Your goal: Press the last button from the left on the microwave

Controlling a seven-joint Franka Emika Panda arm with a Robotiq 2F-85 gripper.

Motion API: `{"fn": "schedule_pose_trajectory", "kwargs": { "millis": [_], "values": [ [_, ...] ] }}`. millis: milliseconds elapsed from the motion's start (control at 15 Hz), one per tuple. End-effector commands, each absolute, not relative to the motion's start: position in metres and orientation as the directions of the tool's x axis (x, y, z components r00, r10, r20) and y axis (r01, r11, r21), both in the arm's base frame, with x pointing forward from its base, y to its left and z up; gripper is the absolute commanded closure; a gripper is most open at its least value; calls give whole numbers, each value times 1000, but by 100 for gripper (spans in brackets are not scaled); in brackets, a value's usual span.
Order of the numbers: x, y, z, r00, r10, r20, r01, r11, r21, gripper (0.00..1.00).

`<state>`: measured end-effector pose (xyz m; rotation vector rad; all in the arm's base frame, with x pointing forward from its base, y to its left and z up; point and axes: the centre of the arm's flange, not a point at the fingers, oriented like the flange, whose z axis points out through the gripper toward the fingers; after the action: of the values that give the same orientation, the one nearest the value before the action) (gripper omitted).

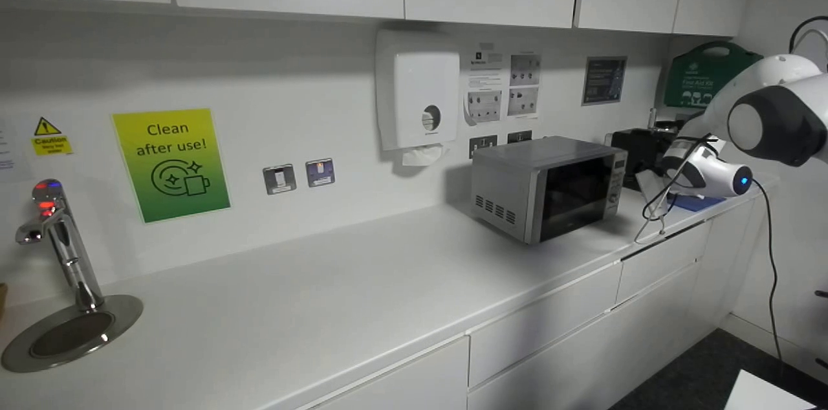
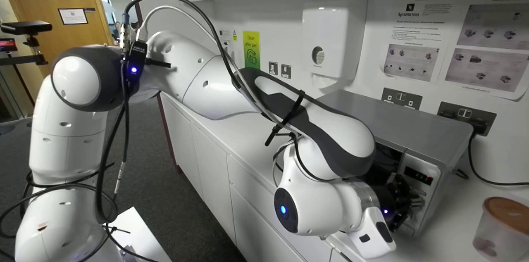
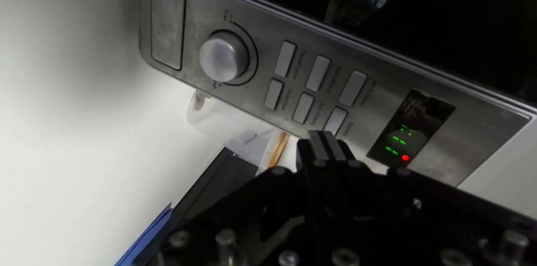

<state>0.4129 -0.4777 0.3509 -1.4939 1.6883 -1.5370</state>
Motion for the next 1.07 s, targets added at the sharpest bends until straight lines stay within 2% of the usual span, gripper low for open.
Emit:
{"fn": "schedule_pose_trajectory", "kwargs": {
  "millis": [0,1000],
  "values": [
    [414,-470,346,-338,-871,357,-386,-218,-896,100],
    [409,-459,321,-304,-873,382,-422,-236,-875,100]
  ]
}}
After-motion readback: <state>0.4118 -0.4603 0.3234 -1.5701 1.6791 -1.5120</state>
